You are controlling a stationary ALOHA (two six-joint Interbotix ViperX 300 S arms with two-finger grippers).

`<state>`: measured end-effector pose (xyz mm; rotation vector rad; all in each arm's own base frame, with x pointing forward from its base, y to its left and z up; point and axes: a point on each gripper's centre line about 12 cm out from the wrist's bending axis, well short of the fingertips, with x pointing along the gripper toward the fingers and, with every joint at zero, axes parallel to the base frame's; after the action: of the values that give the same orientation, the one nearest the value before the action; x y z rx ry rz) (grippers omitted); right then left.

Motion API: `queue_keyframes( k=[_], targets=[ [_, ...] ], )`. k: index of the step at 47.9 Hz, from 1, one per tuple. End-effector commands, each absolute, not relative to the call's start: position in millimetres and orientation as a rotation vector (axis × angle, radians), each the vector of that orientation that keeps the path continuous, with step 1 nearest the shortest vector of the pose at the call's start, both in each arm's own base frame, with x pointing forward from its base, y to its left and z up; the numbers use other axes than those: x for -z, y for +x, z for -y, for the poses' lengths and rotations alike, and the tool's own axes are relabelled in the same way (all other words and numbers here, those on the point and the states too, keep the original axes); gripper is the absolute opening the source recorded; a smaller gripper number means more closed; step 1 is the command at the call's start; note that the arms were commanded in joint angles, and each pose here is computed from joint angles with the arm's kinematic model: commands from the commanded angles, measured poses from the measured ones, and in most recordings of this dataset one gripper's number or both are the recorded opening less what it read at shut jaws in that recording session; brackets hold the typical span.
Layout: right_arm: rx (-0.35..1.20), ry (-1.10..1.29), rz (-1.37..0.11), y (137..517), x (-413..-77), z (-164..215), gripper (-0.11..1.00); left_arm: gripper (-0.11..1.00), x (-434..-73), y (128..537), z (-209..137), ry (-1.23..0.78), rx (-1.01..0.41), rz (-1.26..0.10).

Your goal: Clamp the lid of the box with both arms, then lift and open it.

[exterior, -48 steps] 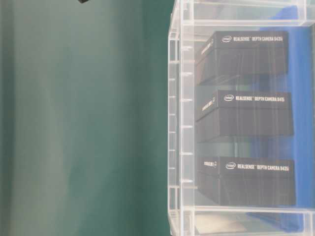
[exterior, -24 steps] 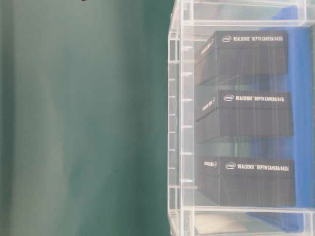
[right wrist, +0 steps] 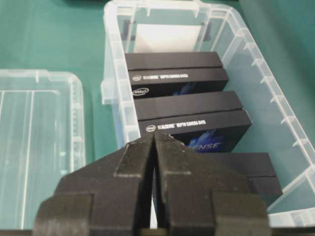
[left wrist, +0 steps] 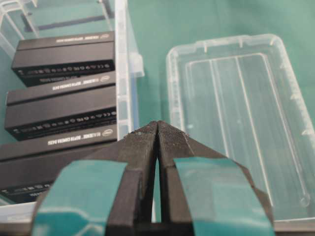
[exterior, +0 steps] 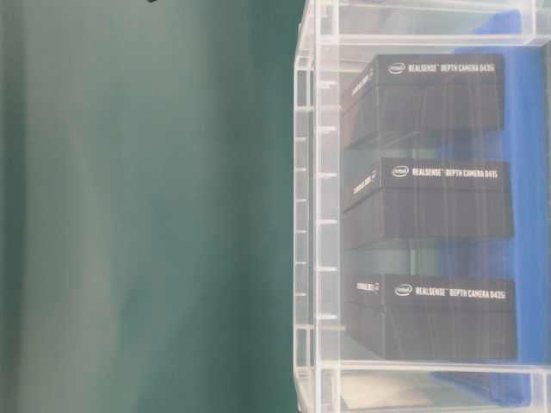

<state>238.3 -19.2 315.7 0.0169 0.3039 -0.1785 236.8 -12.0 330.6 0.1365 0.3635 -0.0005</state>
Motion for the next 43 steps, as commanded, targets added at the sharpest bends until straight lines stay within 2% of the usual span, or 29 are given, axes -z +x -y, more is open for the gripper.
queue_keyframes(
  k=[1,43],
  targets=[
    [0.175,0.013,-0.292,239.5,-320.1,18.7,0.0,0.01,-340.0,238.3,11.6,0.13,-0.003,-0.34],
    [0.177,0.014,-0.304,239.9,-316.8,18.9,0.0,0.01,-338.6,238.1,11.5,0.131,-0.003,-0.344]
  ],
)
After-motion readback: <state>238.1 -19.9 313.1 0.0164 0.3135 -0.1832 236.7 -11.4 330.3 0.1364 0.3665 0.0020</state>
